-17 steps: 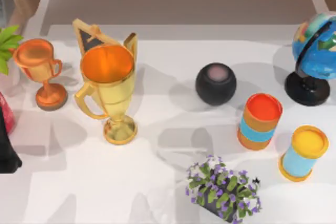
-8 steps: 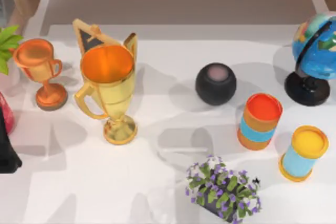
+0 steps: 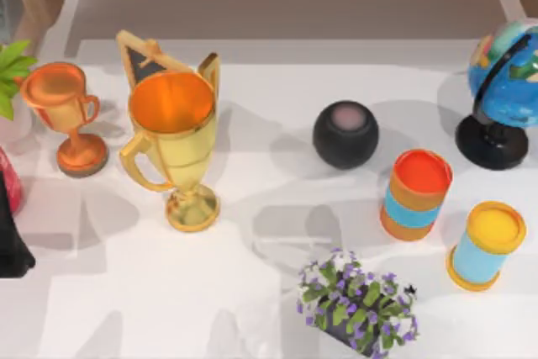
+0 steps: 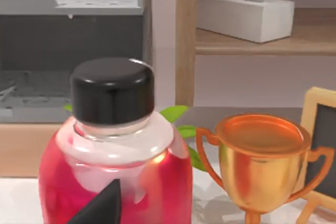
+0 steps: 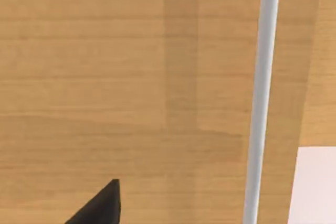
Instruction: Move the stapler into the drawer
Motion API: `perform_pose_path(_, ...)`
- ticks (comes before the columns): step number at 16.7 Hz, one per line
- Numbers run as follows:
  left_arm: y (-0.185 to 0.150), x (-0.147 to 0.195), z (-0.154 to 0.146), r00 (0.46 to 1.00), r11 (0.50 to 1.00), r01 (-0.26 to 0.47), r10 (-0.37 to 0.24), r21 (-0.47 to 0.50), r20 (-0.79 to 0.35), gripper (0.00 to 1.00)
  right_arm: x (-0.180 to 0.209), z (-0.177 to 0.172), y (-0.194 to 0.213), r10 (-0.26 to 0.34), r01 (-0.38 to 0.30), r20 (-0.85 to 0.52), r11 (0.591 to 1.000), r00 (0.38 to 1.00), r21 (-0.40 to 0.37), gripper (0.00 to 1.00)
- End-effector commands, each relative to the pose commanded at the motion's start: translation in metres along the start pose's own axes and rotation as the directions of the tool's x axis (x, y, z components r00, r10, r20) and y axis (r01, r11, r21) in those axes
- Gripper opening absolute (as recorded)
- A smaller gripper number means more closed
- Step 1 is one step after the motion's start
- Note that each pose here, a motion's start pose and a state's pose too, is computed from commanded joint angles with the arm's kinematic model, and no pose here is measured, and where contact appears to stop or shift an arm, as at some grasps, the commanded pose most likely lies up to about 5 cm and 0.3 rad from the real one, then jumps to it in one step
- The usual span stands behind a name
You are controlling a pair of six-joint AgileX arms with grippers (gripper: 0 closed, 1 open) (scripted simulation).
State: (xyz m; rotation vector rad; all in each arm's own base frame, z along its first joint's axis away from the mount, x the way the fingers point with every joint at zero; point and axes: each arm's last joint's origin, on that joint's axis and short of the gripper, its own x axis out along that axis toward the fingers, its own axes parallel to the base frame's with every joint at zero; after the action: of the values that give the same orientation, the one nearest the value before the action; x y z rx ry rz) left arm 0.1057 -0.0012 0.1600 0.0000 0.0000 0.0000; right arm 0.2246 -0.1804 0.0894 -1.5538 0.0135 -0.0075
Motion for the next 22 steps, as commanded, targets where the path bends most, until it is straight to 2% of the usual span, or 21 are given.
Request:
perform_pose_path(8,0.000,0.000,0.000,1.000,1.000,0.000,0.000,0.000,0.000,1.00,0.001,0.001,-0.001,-0.006,0.006,0.001,1.000,1.000,-0.018,1.00)
perform_pose_path(13,0.000,0.000,0.000,1.000,1.000,0.000,0.000,0.000,0.000,1.00,0.024,0.002,0.000,-0.004,0.004,0.004,1.000,1.000,-0.017,1.00)
perform_pose_path(17,0.000,0.000,0.000,1.000,1.000,0.000,0.000,0.000,0.000,1.00,0.025,0.002,0.000,-0.004,0.004,0.004,1.000,1.000,-0.017,1.00)
perform_pose_path(22,0.000,0.000,0.000,1.000,1.000,0.000,0.000,0.000,0.000,1.00,0.025,0.002,0.000,-0.004,0.004,0.004,1.000,1.000,-0.017,0.62)
